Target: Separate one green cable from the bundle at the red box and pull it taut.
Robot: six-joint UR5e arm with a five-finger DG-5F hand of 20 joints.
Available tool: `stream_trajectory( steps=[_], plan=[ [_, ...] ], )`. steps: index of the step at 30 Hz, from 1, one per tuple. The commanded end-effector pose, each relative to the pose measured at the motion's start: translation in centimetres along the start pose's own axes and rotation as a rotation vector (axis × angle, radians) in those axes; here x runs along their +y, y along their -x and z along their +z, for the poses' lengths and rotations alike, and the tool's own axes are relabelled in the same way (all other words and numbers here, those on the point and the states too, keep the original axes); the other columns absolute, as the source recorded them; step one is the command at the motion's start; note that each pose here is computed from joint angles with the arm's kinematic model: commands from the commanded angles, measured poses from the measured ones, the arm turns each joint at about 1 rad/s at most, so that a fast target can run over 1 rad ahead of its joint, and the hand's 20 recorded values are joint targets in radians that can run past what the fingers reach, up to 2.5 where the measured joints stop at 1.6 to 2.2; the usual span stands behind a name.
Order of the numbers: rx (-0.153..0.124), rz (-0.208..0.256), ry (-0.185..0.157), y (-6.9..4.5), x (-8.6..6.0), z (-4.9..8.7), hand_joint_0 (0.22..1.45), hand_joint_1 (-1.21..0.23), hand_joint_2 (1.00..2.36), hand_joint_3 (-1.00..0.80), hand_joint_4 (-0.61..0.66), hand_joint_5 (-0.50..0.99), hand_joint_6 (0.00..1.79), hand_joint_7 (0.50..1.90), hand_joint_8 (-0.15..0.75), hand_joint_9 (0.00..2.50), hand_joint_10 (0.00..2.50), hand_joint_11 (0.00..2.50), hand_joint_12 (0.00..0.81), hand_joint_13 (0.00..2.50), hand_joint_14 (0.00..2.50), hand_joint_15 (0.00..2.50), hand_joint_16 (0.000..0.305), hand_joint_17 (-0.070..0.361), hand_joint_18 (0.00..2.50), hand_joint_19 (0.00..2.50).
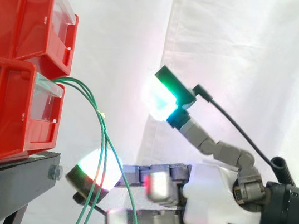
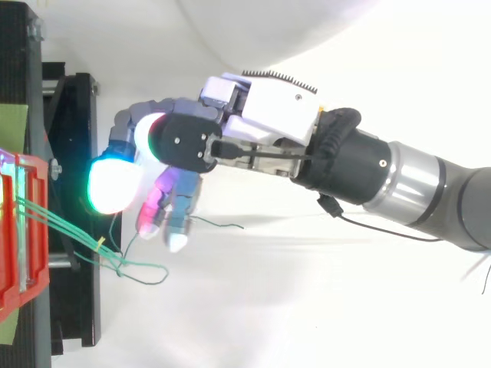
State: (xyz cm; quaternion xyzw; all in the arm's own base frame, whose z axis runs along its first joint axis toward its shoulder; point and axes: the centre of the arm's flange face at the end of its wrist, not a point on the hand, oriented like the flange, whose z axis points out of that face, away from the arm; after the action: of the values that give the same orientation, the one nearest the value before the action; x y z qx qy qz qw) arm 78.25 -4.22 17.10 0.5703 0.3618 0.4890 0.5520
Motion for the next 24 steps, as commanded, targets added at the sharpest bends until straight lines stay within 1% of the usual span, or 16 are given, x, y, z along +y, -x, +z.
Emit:
stream_trajectory(
  steps=[1,2,3,5,6,9,11,13,14,15,16,19,22,23,24],
  plan=[
    [0.002,-0.072,0.012,-0.6,-0.3,0.1,0.34,-0.30,1.00,-0.50,0.32,0.04,0.51,1.10,0.341,1.44,0.00,0.10,0.444,1.06,0.01,0.30,0.111,0.249,1.22,0.22],
    [-0.003,-0.126,0.009,-0.6,-0.4,0.0,0.34,-0.30,1.00,-0.50,0.32,0.04,0.51,1.09,0.341,1.43,0.00,0.10,0.444,1.06,0.01,0.30,0.111,0.250,1.22,0.22],
    [-0.003,-0.140,0.010,-0.6,-0.3,0.1,0.34,-0.30,1.00,-0.50,0.33,0.04,0.51,1.08,0.342,1.43,0.00,0.11,0.446,1.06,0.01,0.31,0.111,0.250,1.21,0.22],
    [0.007,-0.196,0.016,-1.1,-0.2,0.1,0.33,-0.30,1.00,-0.50,0.33,0.04,0.51,1.07,0.344,1.41,0.01,0.10,0.444,1.05,0.01,0.30,0.111,0.250,1.21,0.22],
    [0.007,-0.206,0.019,-1.1,-0.1,0.1,0.33,-0.30,1.00,-0.50,0.33,0.04,0.51,1.07,0.340,1.41,0.00,0.10,0.445,1.03,0.01,0.30,0.111,0.250,1.20,0.22],
    [0.007,-0.222,0.024,-1.4,0.0,0.2,0.33,-0.32,1.00,-0.50,0.34,0.04,0.51,1.07,0.342,1.41,0.00,0.11,0.447,1.03,0.01,0.30,0.112,0.251,1.20,0.22],
    [0.008,-0.225,0.031,-1.8,0.3,0.4,0.32,-0.34,1.00,-0.50,0.35,0.04,0.51,1.07,0.346,1.40,0.00,0.11,0.447,1.03,0.01,0.30,0.112,0.252,1.20,0.21],
    [0.016,-0.231,0.038,-2.8,0.7,0.5,0.32,-0.34,1.00,-0.50,0.35,0.04,0.51,1.07,0.344,1.40,0.00,0.09,0.447,1.03,0.01,0.29,0.112,0.252,1.20,0.21],
    [0.017,-0.232,0.039,-3.0,0.8,0.5,0.32,-0.34,1.00,-0.50,0.35,0.04,0.51,1.07,0.344,1.40,0.00,0.10,0.445,1.03,0.01,0.30,0.112,0.252,1.20,0.22],
    [0.019,-0.233,0.039,-3.1,0.9,0.5,0.32,-0.35,1.00,-0.50,0.35,0.04,0.51,1.07,0.341,1.40,0.01,0.10,0.448,1.03,0.01,0.30,0.112,0.252,1.19,0.22],
    [0.023,-0.235,0.040,-3.5,1.0,0.5,0.32,-0.35,1.00,-0.50,0.34,0.04,0.51,1.07,0.337,1.40,0.01,0.10,0.447,1.03,0.01,0.30,0.112,0.252,1.19,0.22],
    [0.026,-0.238,0.036,-3.8,1.1,0.5,0.32,-0.36,1.00,-0.50,0.35,0.04,0.51,1.07,0.341,1.41,0.00,0.10,0.448,1.03,0.01,0.30,0.112,0.252,1.19,0.22],
    [0.034,-0.239,0.030,-4.3,1.1,0.4,0.32,-0.36,1.00,-0.50,0.35,0.04,0.51,1.08,0.340,1.41,0.00,0.10,0.447,1.03,0.01,0.30,0.112,0.252,1.20,0.22],
    [0.034,-0.239,0.029,-4.3,1.1,0.4,0.32,-0.37,1.00,-0.50,0.34,0.04,0.51,1.08,0.341,1.41,0.00,0.11,0.447,1.03,0.01,0.30,0.112,0.251,1.20,0.22],
    [0.037,-0.234,0.033,-4.7,1.3,0.5,0.32,-0.37,1.00,-0.50,0.35,0.04,0.51,1.07,0.340,1.42,0.00,0.10,0.448,1.03,0.01,0.30,0.112,0.251,1.20,0.22]
  ],
)
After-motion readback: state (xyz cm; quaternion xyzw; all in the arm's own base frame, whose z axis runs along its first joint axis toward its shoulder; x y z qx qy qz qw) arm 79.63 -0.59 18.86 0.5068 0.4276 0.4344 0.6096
